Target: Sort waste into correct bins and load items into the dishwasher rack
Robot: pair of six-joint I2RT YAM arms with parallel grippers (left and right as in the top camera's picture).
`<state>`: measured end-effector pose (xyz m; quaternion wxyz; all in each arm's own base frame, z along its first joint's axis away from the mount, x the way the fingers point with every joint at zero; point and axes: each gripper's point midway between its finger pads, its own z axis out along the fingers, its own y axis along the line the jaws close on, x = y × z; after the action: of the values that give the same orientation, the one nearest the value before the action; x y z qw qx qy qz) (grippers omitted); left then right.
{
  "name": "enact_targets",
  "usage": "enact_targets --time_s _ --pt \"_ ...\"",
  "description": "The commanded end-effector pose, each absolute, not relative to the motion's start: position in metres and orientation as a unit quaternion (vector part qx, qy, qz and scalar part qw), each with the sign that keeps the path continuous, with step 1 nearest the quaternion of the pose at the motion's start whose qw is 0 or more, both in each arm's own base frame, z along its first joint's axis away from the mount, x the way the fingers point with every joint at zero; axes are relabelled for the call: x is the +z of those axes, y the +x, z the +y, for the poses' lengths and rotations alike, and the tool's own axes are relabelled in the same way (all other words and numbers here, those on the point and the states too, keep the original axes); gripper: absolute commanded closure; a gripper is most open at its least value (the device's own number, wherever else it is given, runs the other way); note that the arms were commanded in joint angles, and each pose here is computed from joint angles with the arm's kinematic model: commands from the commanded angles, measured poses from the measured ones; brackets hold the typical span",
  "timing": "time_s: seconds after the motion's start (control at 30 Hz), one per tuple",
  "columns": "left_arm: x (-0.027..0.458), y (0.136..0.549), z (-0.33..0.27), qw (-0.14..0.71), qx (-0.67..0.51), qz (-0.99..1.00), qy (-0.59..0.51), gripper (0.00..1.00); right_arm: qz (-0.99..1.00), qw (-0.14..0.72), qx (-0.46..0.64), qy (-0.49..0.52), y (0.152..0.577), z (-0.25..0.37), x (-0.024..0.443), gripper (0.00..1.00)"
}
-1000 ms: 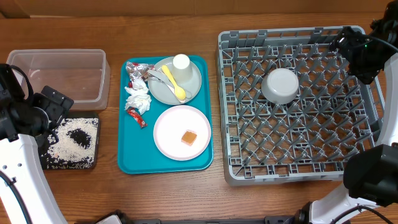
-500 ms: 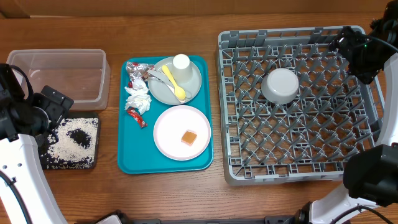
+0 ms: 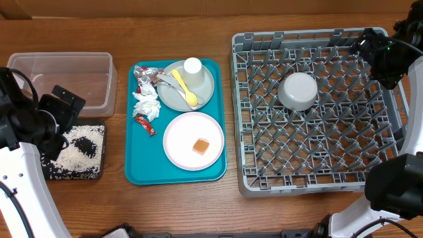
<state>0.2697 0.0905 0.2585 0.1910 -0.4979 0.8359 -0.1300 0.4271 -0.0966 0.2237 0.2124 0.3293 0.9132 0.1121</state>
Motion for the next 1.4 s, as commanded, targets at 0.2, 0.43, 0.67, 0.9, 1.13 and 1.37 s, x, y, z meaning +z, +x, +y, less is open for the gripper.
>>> enact_targets --time_s 0.2,0.43,0.67,0.9,1.13,1.37 --pt "0.268 0.268 -0.001 0.151 -0.250 0.920 -0.263 0.00 0.908 0.233 0.114 0.330 0.428 -0.098 0.239 0.00" --pt "0.252 0.252 -0.059 0.114 -0.177 0.970 -0.121 0.00 0.908 0.233 0.114 0.330 0.428 -0.098 0.239 0.00" --pt "0.225 0.235 -0.110 0.104 -0.102 0.989 0.015 0.00 0.908 0.233 0.114 0.330 0.428 -0.098 0.239 0.00" --pt "0.173 0.225 -0.145 0.071 -0.105 0.991 0.043 0.00 0.908 0.233 0.114 0.330 0.428 -0.098 0.239 0.00" --pt "0.118 0.218 -0.163 0.035 -0.101 0.988 0.111 0.09 0.908 0.233 0.114 0.330 0.428 -0.098 0.239 0.00" --pt "0.090 0.222 -0.204 0.042 -0.098 0.967 0.232 0.15 0.908 0.233 0.114 0.330 0.428 -0.098 0.239 0.00"
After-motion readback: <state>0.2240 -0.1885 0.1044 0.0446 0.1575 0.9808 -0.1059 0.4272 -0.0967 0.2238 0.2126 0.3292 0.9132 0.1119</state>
